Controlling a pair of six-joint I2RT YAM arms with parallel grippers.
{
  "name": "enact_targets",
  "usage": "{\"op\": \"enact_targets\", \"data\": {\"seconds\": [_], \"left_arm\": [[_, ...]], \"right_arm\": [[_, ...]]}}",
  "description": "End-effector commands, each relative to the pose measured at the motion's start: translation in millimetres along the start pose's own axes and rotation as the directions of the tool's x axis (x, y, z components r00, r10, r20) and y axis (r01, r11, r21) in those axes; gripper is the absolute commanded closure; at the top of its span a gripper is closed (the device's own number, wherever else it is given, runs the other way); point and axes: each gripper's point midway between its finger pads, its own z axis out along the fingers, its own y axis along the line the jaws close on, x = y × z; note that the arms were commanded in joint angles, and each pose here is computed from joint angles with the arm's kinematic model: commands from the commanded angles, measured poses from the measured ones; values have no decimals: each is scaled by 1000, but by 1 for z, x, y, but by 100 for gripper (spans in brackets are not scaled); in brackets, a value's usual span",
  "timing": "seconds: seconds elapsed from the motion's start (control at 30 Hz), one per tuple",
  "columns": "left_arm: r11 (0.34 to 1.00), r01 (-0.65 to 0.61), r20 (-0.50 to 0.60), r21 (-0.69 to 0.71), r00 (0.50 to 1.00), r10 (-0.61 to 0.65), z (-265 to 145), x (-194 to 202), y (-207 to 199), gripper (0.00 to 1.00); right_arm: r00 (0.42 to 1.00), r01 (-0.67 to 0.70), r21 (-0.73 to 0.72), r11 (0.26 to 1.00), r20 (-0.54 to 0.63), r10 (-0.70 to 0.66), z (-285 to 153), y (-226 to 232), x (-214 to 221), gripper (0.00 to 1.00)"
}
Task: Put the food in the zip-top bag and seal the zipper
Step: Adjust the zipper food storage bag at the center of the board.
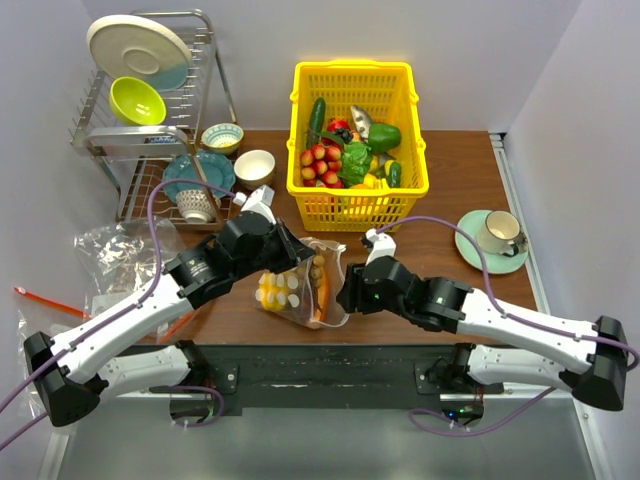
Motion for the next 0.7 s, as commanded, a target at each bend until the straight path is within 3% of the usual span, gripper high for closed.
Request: {"op": "enact_targets", "data": {"seconds": [0.0, 0.07, 0.1, 0.17, 0.27, 0.43, 0.67], "left_arm": [[997, -9, 66, 72, 998, 4, -15, -21, -25, 100], [998, -11, 62, 64, 998, 7, -15, -20, -23, 100], [998, -15, 63, 67, 998, 11, -17, -20, -23, 100], [997, -33, 64, 63, 998, 29, -19, -21, -23, 100], [995, -85, 40, 43, 996, 83, -22, -20, -22, 100], [962, -271, -108, -39, 958, 265, -21, -11, -18, 100], [903, -418, -192, -101, 899, 395, -38, -14, -5, 100]], "right_arm": [[999, 15, 30, 999, -37, -13, 18, -6, 14, 52], [999, 18, 38, 999, -38, -17, 18, -5, 12, 62], [999, 23, 40, 999, -37, -22, 18, -4, 10, 78], [999, 29, 37, 999, -19, -29, 12, 1, 0, 99], [997, 54, 48, 997, 53, -57, -5, 11, -33, 100], [982, 100, 66, 993, 152, -109, -30, 30, -83, 100], [970, 137, 73, 988, 193, -149, -47, 44, -111, 100]]}}
